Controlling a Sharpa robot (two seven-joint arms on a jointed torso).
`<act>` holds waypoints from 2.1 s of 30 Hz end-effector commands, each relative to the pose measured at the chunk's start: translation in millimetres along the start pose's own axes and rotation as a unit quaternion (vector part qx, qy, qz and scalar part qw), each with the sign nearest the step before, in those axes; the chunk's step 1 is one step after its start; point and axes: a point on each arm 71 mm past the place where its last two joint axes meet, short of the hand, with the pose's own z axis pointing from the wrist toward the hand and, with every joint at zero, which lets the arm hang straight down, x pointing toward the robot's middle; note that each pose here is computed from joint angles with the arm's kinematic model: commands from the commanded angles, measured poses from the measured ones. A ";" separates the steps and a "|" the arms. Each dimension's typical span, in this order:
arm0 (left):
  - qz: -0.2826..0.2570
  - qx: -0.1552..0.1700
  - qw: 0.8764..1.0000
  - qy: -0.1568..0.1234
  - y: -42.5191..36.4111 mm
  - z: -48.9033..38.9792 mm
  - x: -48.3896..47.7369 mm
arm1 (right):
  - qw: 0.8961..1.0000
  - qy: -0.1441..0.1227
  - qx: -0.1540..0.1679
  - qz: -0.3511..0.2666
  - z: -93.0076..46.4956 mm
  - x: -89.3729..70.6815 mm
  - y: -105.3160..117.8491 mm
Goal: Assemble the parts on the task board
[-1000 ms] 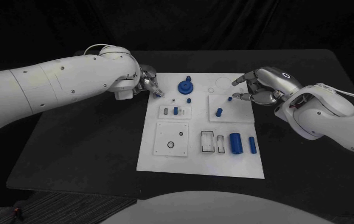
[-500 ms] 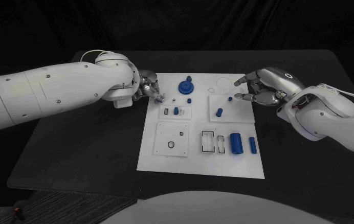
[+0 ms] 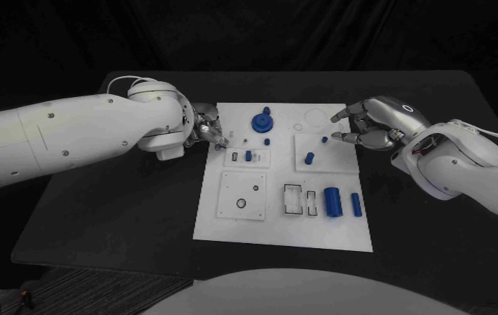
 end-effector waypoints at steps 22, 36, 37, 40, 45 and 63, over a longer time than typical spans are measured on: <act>0.000 0.018 1.000 0.018 -10.6 4.3 20.8 | 1.000 0.005 0.007 0.000 -2.6 4.3 -1.7; 0.007 0.027 0.999 0.032 -16.2 7.5 28.5 | 1.000 0.007 0.008 0.000 -2.6 4.7 -1.7; 0.007 0.027 0.999 0.033 -16.4 7.7 28.6 | 1.000 0.007 0.009 0.000 -2.6 4.7 -1.7; 0.007 0.027 0.999 0.033 -16.6 7.9 28.9 | 1.000 0.007 0.008 0.000 -2.5 4.8 -1.5; 0.008 0.028 0.999 0.035 -16.6 8.4 29.8 | 1.000 0.008 0.009 0.000 -2.6 4.8 -1.8; 0.008 0.026 0.999 0.038 -15.1 8.9 31.2 | 1.000 0.011 0.014 0.000 -2.9 5.7 -3.5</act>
